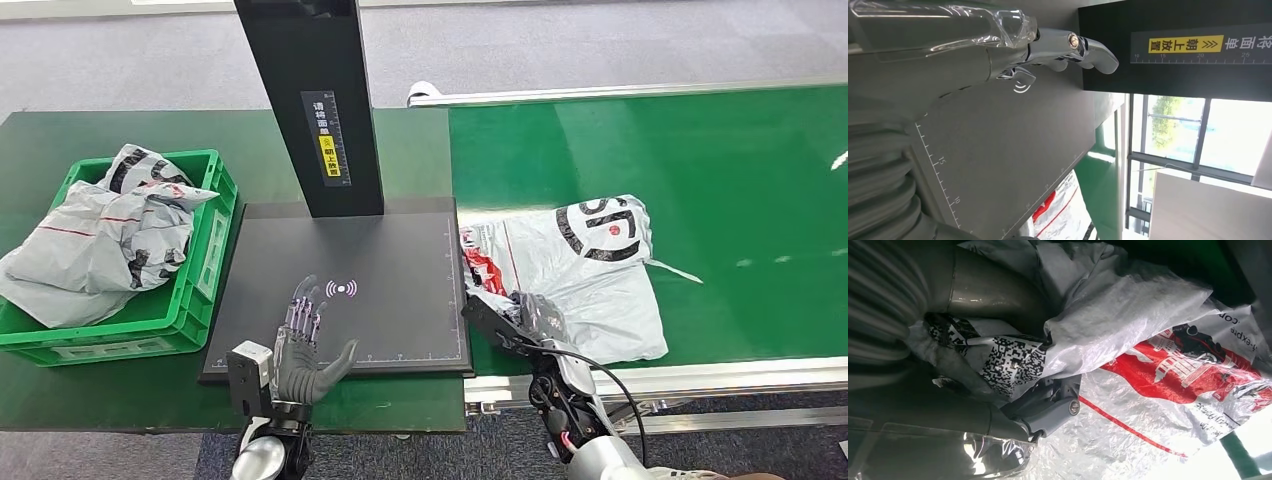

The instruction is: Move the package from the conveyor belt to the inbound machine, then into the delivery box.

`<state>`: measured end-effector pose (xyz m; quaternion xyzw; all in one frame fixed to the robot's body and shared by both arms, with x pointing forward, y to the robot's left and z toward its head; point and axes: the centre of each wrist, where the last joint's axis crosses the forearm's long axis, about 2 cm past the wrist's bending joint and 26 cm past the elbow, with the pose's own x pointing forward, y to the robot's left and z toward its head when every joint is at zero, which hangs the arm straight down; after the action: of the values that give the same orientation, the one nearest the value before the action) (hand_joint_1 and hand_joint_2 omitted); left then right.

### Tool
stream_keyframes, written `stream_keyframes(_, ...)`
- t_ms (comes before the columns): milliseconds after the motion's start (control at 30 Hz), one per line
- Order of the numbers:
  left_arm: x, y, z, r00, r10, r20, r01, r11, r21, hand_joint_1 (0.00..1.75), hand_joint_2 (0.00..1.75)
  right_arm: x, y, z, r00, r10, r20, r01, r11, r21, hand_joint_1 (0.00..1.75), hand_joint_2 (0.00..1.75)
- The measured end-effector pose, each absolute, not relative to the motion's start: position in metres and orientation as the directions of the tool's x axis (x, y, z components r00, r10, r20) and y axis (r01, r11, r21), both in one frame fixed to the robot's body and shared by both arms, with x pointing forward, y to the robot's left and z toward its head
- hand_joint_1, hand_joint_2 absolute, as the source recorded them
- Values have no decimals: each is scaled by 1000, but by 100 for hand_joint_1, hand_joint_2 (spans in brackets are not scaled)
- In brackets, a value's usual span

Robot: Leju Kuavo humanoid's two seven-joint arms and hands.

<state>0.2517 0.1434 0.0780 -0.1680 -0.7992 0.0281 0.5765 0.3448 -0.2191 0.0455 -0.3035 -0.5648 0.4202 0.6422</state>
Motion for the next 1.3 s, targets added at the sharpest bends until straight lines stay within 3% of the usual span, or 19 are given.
stream_keyframes(200,252,144,78,-283,296,912,232,944,-234,0,175,345,-218,45,-10,849,529,-206,516,-832,175,175)
stream_keyframes(333,253,148,80,-329,261,908,209,957,-199,0,175,342,-217,46,-95,598,796,-209,770,-603,175,175)
stream_keyframes(400,256,154,86,-374,228,899,192,967,-166,0,175,339,-218,52,-150,494,857,-136,848,-512,175,175)
stream_keyframes(600,268,187,113,-520,88,849,101,994,-41,0,175,321,-227,119,-385,479,789,157,876,-455,175,175)
stream_keyframes(867,288,227,138,-622,-29,783,-16,1000,24,0,175,298,-235,206,-668,471,576,296,878,-375,175,175)
stream_keyframes(967,298,239,145,-639,-46,768,-56,998,14,0,175,300,-228,231,-736,416,534,242,898,-367,175,175)
stream_keyframes(1100,308,258,150,-649,-77,757,-124,992,-6,0,175,322,-207,259,-784,297,545,51,906,-420,175,175)
stream_keyframes(1300,322,286,156,-649,-137,748,-214,977,-7,0,175,365,-156,267,-764,215,609,-178,836,-518,175,175)
